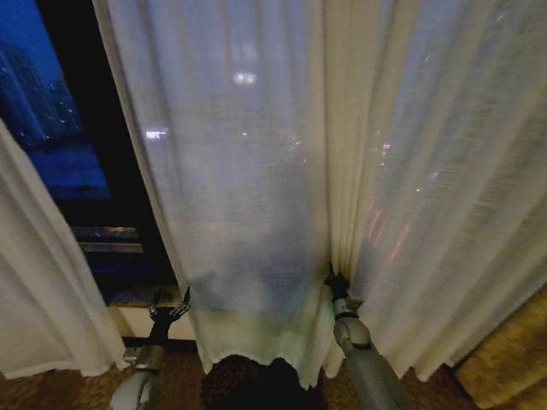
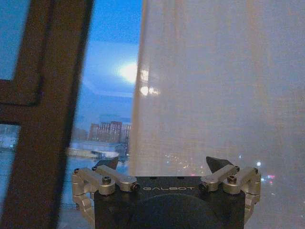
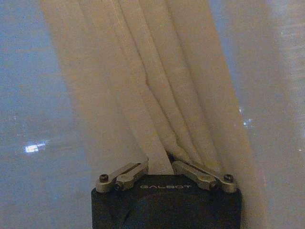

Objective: Open the curtains by pulling them apart, changing their state from closed to fully open.

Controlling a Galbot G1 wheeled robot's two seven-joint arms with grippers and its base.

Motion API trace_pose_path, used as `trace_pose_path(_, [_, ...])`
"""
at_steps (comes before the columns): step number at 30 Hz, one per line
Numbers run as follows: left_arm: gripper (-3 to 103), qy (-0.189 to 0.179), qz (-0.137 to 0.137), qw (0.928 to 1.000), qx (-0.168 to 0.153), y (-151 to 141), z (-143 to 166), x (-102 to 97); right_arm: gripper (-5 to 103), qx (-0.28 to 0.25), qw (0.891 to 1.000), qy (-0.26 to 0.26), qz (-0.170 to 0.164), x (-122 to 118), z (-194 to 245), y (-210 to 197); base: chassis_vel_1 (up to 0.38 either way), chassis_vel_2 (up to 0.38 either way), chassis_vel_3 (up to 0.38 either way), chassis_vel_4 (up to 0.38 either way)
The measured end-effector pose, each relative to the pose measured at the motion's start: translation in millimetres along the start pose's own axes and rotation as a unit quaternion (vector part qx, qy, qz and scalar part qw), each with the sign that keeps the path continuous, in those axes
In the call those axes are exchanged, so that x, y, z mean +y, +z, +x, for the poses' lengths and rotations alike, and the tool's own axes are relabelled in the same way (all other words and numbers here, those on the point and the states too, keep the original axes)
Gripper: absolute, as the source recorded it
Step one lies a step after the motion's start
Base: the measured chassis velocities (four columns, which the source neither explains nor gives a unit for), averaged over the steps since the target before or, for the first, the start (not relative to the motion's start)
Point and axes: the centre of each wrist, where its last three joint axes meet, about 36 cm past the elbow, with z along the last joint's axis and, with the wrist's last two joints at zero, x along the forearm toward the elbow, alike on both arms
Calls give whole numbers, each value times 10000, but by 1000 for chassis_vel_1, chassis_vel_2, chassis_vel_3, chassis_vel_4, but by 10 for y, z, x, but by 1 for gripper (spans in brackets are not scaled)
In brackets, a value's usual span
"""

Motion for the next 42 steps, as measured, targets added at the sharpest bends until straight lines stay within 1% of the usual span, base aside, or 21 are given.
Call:
trace_pose_path(14, [100,0,0,10000,0,0,0,0,0,4,10000,-34,-28,48,-10,33,-354,-345,360,356])
trace_pose_path(34, [100,0,0,10000,0,0,0,0,0,-136,9999,105,0,-2,38,39,-349,-358,342,356])
trace_pose_path(38, [100,3,1,10000,0,1,0,-1,0,-204,9997,105,31,-1,31,37,-232,-224,199,247])
trace_pose_path(42, [100,8,1,10000,-1,0,0,-2,0,-210,9997,113,55,3,21,47,-65,-127,71,26])
